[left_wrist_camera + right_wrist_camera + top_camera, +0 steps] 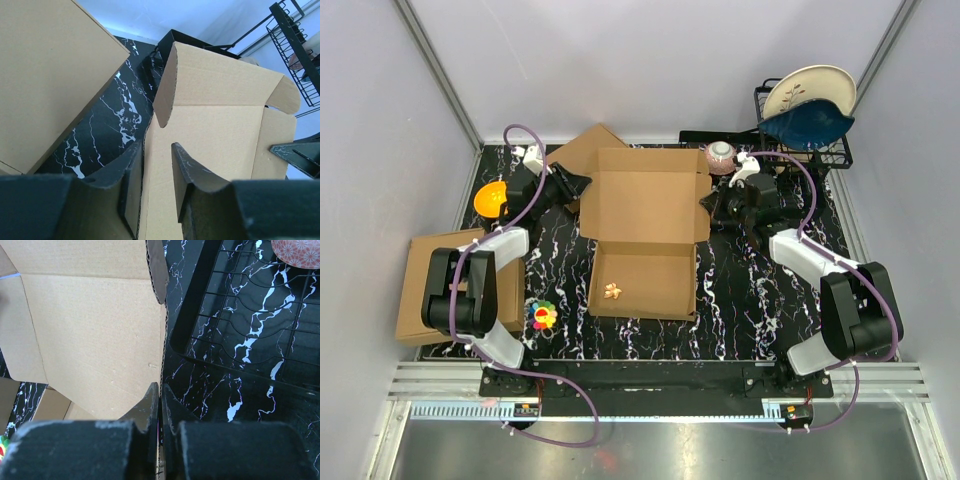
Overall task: Fold the paper box
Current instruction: Close the paper box at the center of the board.
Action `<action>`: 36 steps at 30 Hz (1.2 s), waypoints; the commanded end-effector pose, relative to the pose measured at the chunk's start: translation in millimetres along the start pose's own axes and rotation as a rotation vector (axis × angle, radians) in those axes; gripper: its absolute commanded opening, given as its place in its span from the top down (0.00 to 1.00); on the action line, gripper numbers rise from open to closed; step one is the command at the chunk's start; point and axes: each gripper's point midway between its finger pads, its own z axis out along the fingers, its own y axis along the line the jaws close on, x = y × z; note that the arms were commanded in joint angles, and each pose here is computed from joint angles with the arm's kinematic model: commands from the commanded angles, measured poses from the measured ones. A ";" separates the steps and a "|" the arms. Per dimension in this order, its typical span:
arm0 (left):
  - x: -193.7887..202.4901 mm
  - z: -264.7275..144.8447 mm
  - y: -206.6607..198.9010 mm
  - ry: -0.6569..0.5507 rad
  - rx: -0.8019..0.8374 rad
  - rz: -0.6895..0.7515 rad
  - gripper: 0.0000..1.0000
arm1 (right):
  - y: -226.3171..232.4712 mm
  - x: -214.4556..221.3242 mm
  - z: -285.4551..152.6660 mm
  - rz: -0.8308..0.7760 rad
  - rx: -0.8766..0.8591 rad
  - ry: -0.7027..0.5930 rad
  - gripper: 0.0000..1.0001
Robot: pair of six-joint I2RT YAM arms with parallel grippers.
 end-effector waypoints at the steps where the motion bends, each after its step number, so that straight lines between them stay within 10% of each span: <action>1: -22.9 6.1 -21.1 -0.052 0.105 0.052 0.70 | 17.7 -25.0 -5.0 -0.038 -0.050 -0.075 0.99; 8: -11.7 5.0 -16.7 -0.022 0.105 0.054 0.70 | 18.2 -26.6 -4.8 -0.035 -0.053 -0.077 0.99; 16: -13.8 3.4 -11.2 -0.030 0.070 0.072 0.99 | 19.4 -29.6 -7.3 -0.036 -0.045 -0.083 0.95; 23: -13.8 3.9 -14.1 -0.016 0.078 0.078 1.00 | 21.2 -54.6 -16.7 -0.030 -0.005 -0.148 0.49; 36: -16.2 0.2 -18.1 -0.020 0.083 0.087 1.00 | 14.4 -68.4 1.7 -0.049 0.035 -0.131 0.49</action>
